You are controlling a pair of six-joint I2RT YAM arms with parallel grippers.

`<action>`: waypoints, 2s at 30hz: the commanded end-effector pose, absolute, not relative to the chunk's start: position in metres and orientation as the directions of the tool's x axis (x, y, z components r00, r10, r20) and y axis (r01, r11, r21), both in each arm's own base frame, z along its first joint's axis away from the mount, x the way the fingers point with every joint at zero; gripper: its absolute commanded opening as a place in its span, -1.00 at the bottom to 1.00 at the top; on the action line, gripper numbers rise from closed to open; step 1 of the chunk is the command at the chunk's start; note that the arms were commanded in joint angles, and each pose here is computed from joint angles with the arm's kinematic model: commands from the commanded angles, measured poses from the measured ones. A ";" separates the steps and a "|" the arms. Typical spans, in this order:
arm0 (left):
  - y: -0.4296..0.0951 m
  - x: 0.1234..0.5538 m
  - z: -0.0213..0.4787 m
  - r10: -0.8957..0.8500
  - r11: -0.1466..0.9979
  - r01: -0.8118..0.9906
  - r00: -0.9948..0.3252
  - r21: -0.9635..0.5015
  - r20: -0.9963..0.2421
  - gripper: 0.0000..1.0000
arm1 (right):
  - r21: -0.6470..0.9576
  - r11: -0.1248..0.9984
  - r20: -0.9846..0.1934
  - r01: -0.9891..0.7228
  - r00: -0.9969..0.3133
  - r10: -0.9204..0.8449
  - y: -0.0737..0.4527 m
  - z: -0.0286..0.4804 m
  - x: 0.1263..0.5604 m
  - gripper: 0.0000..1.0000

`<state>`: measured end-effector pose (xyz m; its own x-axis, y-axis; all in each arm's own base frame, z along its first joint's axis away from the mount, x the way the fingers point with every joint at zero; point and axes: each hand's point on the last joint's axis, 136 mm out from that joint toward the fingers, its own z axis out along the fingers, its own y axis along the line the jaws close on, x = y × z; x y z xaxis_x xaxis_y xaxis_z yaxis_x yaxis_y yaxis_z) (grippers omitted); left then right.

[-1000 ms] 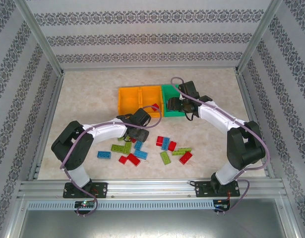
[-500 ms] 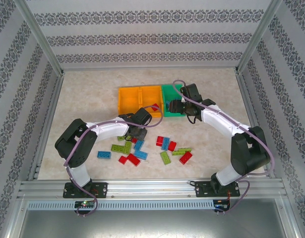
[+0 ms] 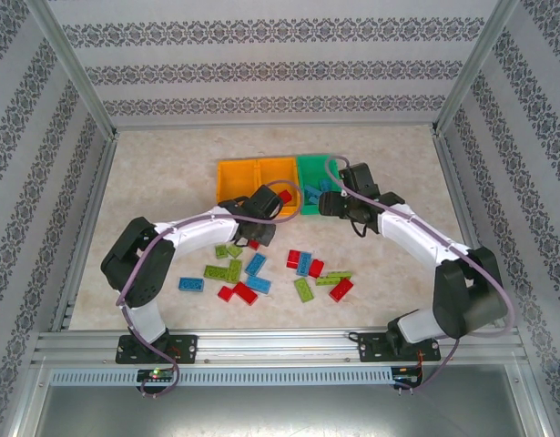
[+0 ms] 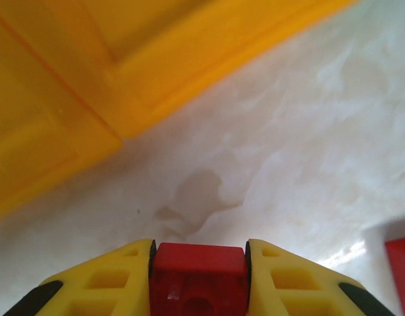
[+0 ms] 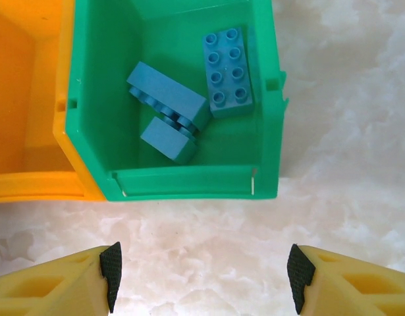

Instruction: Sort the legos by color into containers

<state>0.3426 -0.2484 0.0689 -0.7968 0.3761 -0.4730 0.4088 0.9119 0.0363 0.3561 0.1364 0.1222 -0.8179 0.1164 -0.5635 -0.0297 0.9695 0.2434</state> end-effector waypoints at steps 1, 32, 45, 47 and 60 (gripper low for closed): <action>-0.247 0.365 0.088 0.370 0.919 0.388 -0.778 0.074 -0.509 -0.44 | 0.231 0.973 -0.578 -0.012 -0.806 0.128 0.126 0.123 0.350 0.39; -0.279 0.503 0.139 0.116 0.954 0.266 -0.756 -0.140 -0.644 0.21 | 0.321 0.915 -0.312 -0.246 -0.939 -0.143 0.189 0.065 0.217 0.31; -0.272 0.446 0.183 0.038 0.897 0.339 -0.697 -0.283 -0.716 0.87 | 0.292 0.930 -0.204 -0.222 -0.965 -0.166 0.195 0.046 0.207 0.26; -0.266 0.435 0.186 0.026 0.893 0.342 -0.687 -0.292 -0.726 0.87 | 0.286 0.935 -0.192 -0.208 -0.969 -0.157 0.197 0.042 0.209 0.22; -0.231 0.382 0.175 0.007 0.903 0.312 -0.697 -0.294 -0.717 0.89 | 0.131 0.987 -0.237 -0.094 -0.970 -0.061 0.167 0.037 0.239 0.02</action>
<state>0.3804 -0.2326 0.1595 -0.7290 0.0539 -0.6824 0.3197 0.9083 -0.2699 0.2260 0.1823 0.0323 -0.9728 -0.1136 -0.2019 -0.1529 0.9696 0.1910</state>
